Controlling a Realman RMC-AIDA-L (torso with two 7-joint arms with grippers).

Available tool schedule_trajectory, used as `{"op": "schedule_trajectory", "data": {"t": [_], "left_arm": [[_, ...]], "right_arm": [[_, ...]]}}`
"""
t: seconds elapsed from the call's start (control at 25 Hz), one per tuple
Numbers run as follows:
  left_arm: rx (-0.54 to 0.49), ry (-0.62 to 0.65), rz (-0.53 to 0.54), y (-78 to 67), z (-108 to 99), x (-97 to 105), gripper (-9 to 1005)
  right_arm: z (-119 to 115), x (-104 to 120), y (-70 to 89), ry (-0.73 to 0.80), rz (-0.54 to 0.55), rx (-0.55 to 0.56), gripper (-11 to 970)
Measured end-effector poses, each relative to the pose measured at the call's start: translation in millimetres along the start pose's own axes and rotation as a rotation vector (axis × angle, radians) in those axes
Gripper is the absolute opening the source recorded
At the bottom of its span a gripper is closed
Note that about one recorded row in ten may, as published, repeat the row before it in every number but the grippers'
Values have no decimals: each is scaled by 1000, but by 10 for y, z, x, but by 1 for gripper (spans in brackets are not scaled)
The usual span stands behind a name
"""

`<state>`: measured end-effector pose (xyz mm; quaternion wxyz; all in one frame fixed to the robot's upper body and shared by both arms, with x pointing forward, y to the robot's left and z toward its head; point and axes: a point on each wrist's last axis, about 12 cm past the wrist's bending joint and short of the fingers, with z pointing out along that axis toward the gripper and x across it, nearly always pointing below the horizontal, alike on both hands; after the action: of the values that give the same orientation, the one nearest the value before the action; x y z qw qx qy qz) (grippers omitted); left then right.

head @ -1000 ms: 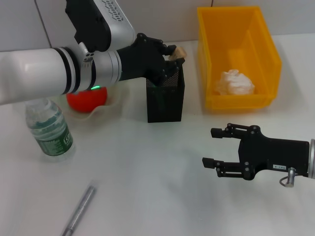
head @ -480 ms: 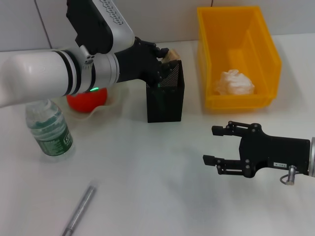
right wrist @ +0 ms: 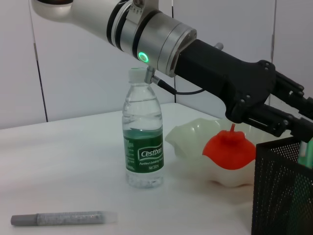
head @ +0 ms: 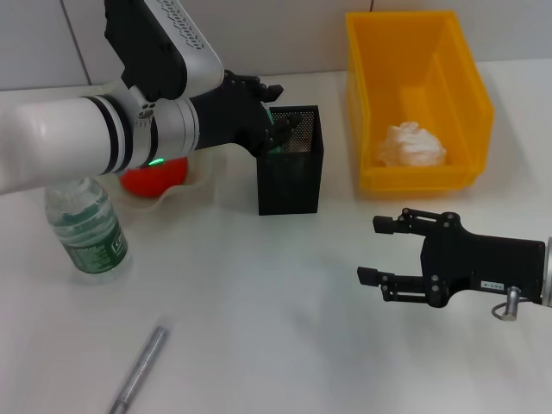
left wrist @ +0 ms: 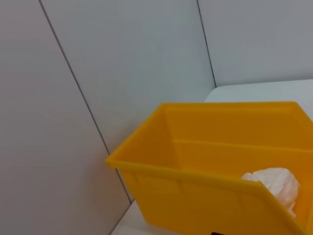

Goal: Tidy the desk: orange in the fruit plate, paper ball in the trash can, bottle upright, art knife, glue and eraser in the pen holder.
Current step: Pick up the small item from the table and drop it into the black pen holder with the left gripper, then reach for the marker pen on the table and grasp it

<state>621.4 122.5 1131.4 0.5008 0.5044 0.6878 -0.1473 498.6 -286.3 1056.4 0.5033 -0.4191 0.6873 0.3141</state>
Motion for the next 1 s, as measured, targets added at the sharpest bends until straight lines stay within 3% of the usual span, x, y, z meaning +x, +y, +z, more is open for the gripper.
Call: {"op": "schedule_trajectory", "data": {"t": [0.04,0.52,0.8,1.0], "left_arm": [[-2,1,-4,-1,3,1,436],[31,-15,-5,-52,-3,-59,774],[138,-102,77,-231,-264,-393,789],[186,-44,115,-315,-438,-531,796]], "right_arm": [[0,0,0,0,0,0,763],[-11,25,21,1,10,0,763],[-10,34,23,2,14,1,763],[-5,32,20,2,12,1,763]]}}
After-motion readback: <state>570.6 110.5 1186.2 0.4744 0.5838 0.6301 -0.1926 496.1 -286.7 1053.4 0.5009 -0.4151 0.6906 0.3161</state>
